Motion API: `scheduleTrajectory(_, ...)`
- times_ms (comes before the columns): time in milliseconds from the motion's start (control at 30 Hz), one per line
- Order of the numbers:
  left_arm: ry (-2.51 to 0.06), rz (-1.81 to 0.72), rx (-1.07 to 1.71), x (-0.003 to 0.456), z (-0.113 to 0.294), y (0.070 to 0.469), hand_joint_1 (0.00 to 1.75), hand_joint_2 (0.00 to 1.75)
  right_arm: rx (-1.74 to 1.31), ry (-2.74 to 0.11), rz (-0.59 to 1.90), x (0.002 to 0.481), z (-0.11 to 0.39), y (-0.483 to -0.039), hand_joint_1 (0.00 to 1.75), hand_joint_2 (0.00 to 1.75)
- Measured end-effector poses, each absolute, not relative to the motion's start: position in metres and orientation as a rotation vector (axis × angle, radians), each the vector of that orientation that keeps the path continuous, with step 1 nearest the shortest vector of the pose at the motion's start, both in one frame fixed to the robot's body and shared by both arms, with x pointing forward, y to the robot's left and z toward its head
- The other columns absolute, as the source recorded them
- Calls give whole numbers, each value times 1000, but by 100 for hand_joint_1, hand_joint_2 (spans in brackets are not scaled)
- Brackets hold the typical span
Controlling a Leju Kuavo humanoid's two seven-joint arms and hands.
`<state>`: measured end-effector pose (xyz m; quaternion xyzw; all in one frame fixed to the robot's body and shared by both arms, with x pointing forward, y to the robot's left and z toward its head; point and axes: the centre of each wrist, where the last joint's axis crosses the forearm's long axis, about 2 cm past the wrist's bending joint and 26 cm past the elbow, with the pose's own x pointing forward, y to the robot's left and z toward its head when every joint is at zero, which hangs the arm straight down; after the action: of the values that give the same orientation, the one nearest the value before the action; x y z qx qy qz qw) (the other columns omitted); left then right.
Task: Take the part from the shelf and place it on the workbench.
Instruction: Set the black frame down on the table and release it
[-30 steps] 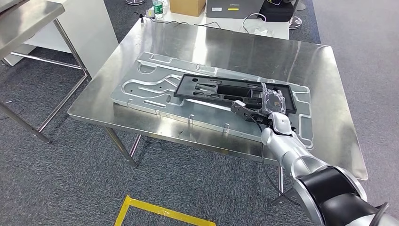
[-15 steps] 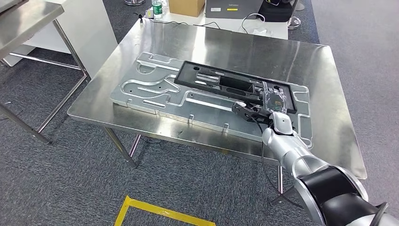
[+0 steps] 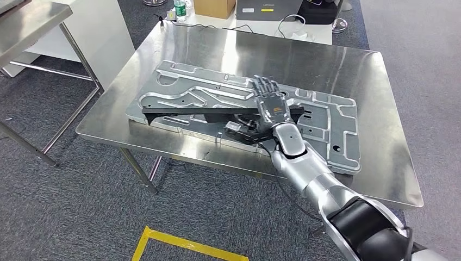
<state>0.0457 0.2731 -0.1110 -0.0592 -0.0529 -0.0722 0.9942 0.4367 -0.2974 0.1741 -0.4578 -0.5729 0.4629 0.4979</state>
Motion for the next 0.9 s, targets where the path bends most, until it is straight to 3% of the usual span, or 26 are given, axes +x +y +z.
scheduleTrajectory(200, -90, -134, -116, 45, -111, 273, 0, 0, -1064, -1366, 1156, 440, 190, -277, 0, 0)
scheduleTrajectory(533, -81, -135, -105, 45, -111, 274, 0, 0, -1140, -1123, 1131, 453, 185, -303, 0, 0)
scheduleTrajectory(900, -81, -130, -101, 45, -111, 274, 0, 0, -1105, -1080, 1143, 450, 173, -318, 0, 0)
